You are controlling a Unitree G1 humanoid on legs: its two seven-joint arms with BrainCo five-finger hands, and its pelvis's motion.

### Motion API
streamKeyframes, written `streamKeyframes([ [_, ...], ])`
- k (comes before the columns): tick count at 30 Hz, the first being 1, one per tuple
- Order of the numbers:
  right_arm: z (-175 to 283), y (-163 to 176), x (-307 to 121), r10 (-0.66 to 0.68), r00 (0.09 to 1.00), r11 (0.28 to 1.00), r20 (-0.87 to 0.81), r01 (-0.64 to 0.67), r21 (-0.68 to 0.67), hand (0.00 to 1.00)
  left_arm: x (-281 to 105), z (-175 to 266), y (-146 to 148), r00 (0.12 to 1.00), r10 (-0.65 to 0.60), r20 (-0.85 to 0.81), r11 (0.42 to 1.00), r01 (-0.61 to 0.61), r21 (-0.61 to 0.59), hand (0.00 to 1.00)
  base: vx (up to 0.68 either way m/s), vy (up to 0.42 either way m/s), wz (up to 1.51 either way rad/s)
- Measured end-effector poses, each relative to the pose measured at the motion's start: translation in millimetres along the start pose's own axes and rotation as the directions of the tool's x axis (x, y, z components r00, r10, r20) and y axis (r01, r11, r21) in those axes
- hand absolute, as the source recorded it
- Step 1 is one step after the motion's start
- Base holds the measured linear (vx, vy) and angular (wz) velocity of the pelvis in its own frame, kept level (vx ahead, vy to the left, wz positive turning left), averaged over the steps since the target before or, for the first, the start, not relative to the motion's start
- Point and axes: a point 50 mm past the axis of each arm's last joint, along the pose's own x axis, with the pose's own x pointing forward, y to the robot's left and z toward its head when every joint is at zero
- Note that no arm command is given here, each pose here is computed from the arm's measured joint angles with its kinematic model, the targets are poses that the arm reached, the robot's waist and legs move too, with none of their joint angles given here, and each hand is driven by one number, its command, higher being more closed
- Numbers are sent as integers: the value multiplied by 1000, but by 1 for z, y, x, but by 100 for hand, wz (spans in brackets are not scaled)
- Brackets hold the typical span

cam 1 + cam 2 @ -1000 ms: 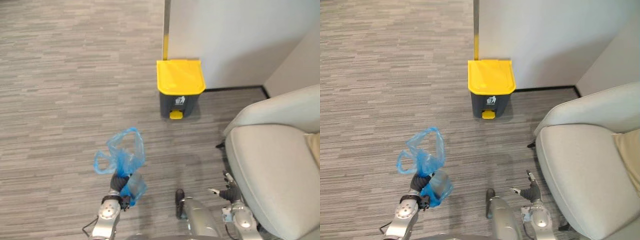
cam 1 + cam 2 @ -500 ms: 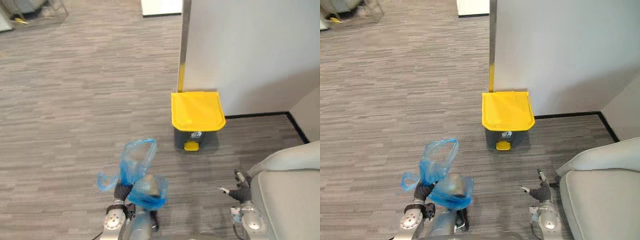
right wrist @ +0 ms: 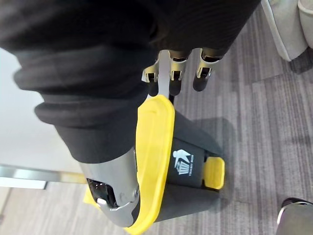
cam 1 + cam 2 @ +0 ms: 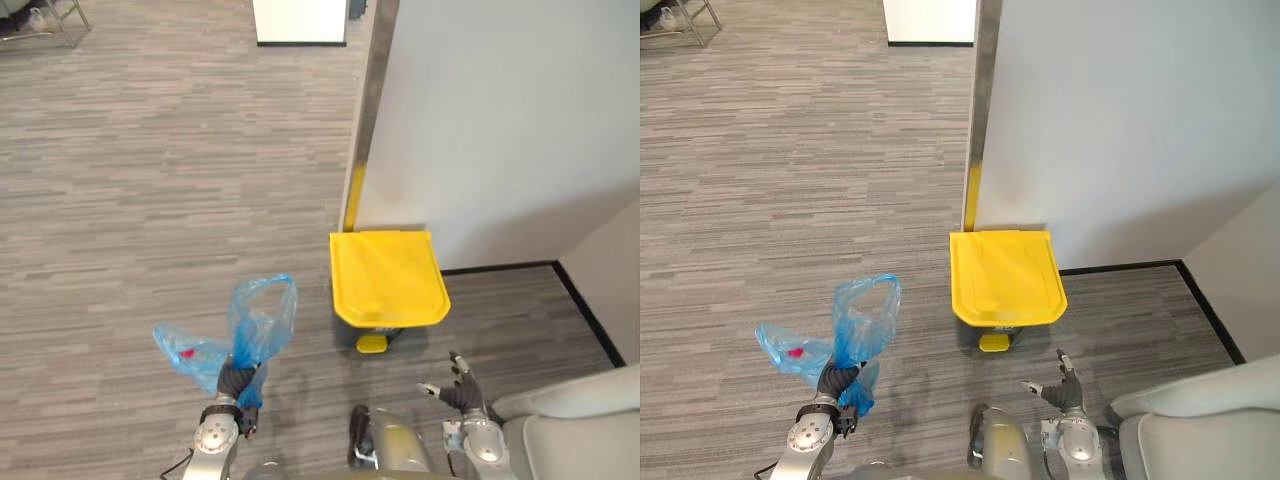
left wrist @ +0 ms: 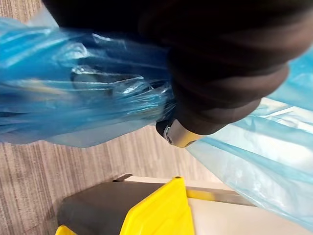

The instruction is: Gather rubbish on tea table into small bin, then transfer packed bag to large trash can.

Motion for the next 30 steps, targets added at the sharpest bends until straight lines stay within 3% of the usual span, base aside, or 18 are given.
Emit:
streamKeyframes([
  [8,11,-10,0,-29,998,1000,60,29,7,0,-2,4,-18,1000,-3,7,996,4,-92,100,375,-41,-42],
  [14,-11,-12,-11,-59,998,997,-30,60,42,0,0,6,-22,1000,-16,15,995,17,-95,100,195,210,-53],
  [30,-25,-9,-6,-47,992,998,-115,53,43,0,-1,-1,11,998,66,-5,997,-66,-47,100,20,47,-33],
])
